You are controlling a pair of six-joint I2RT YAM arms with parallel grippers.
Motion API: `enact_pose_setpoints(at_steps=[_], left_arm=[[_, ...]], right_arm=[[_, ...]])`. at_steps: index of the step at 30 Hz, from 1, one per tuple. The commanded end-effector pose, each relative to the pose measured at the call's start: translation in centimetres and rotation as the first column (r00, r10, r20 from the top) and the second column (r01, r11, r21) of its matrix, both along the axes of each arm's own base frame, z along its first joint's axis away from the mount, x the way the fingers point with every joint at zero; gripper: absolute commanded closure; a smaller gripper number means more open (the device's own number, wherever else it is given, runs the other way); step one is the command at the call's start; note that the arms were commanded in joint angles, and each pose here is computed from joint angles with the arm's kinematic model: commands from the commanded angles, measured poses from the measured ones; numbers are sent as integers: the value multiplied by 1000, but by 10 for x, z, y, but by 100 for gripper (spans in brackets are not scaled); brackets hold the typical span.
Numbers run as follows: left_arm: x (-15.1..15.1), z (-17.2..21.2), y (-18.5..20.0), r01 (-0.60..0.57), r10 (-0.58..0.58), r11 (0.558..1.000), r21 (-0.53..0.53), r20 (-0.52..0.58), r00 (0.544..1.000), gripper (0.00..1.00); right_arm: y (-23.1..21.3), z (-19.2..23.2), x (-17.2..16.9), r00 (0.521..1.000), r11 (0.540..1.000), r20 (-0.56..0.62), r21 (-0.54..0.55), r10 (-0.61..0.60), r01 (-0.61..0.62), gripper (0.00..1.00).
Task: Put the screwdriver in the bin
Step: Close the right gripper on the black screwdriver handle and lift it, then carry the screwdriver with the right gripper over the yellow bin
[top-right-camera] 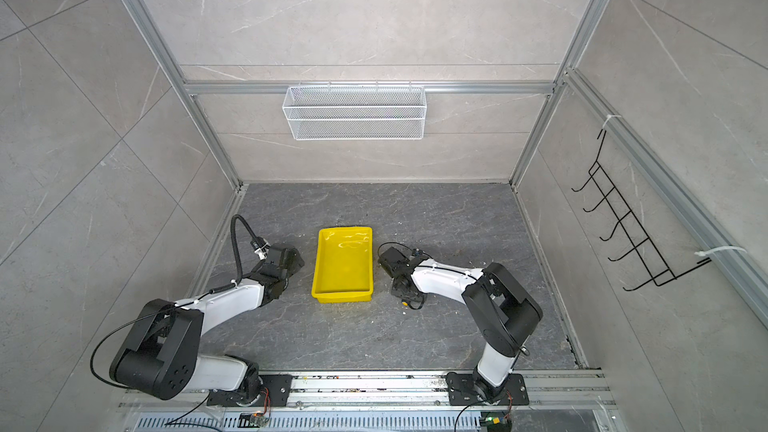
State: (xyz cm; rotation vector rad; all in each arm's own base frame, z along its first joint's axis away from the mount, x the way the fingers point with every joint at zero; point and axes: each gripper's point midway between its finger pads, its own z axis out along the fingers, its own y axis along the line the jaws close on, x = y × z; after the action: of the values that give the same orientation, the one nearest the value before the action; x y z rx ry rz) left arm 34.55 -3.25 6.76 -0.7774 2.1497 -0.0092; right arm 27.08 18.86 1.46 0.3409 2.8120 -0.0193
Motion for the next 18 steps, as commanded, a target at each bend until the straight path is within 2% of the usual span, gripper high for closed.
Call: enact_pose_setpoints(at_steps=[1,9,18], left_arm=[[8,11,-3,-1,1,1000,-6,30,1000,13],[4,14,2,-23,23,1000,0,29,999,13],[-3,13,-1,-65,67,994,-84,21,998,15]], right_arm=[[-6,-10,-12,999,1000,-48,-21,-10,9,67],[-11,9,-10,1000,999,-18,-33,-12,11,84],[-1,92,21,989,997,133,-44,72,-67,87]])
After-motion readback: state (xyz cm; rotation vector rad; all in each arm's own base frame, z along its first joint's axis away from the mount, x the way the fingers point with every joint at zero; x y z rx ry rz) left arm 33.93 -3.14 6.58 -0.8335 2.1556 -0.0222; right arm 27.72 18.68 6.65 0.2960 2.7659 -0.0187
